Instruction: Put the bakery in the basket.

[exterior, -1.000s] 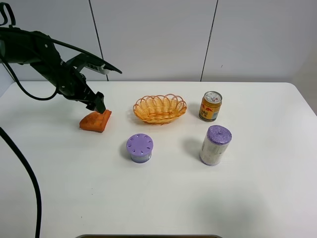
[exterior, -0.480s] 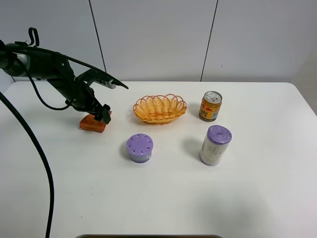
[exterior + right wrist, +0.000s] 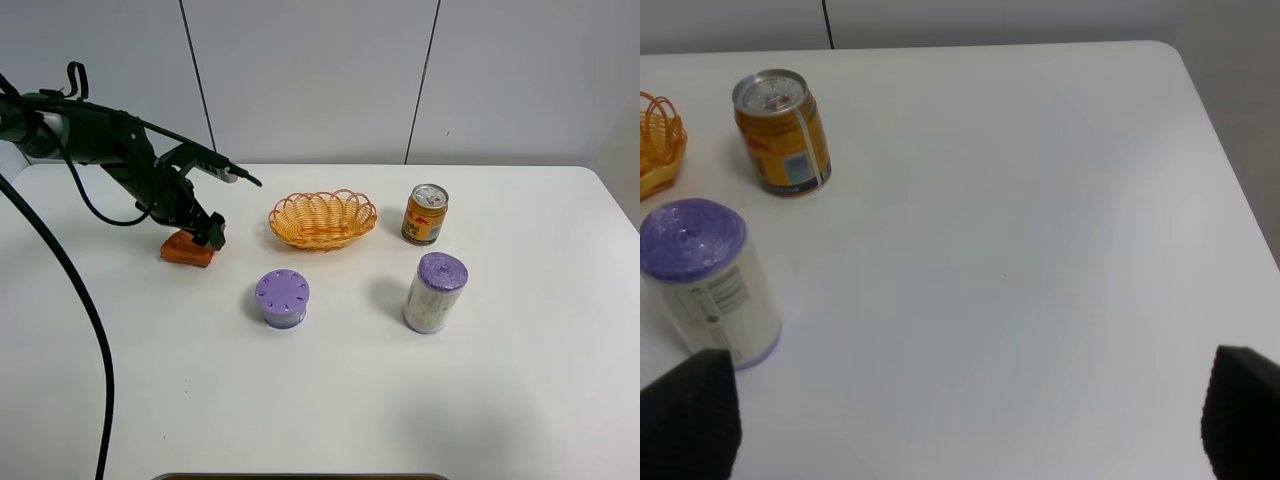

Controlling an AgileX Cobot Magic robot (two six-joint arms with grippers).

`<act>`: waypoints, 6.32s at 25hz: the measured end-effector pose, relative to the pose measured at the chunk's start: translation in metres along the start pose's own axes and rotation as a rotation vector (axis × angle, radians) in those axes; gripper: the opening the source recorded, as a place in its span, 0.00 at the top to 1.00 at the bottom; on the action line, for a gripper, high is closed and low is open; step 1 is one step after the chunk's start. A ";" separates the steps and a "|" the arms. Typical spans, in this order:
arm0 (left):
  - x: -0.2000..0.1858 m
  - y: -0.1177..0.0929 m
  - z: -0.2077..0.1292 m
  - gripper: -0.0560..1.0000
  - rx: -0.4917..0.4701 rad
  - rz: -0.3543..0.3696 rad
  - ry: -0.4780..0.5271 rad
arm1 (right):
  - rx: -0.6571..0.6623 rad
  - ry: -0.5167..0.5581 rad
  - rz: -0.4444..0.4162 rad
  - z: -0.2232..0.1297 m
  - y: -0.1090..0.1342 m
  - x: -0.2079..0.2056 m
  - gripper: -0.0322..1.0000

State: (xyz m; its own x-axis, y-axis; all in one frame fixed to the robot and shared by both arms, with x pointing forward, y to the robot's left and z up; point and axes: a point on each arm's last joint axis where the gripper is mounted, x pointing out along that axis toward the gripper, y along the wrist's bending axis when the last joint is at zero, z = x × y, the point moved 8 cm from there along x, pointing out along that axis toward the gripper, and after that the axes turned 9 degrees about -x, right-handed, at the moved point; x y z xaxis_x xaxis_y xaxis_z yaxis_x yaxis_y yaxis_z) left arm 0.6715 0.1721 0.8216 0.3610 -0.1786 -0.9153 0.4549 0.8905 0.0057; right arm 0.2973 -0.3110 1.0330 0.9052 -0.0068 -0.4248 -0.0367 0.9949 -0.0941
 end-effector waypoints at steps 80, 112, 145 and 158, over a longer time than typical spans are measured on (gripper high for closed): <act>-0.076 -0.116 0.112 0.29 0.235 -0.039 -0.280 | 0.000 0.000 0.000 0.000 0.000 0.000 0.09; 0.020 -0.162 0.104 0.29 0.036 -0.110 -0.331 | 0.000 0.000 0.000 0.000 0.000 0.000 0.09; -0.115 -0.090 0.097 0.01 -0.080 -0.023 -0.186 | 0.000 0.000 0.000 0.000 0.000 0.000 0.09; -0.216 0.003 0.011 0.01 -0.181 0.047 0.035 | 0.000 0.000 0.000 0.000 0.000 0.000 0.09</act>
State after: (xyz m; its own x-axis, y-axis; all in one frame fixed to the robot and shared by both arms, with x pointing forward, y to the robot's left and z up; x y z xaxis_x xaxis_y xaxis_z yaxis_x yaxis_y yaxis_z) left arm 0.6037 0.2083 1.0239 0.3487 -0.1235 -0.9291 0.2835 0.9587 -0.0211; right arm 0.2973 -0.3110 1.0330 0.9052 -0.0068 -0.4248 -0.0367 0.9949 -0.0941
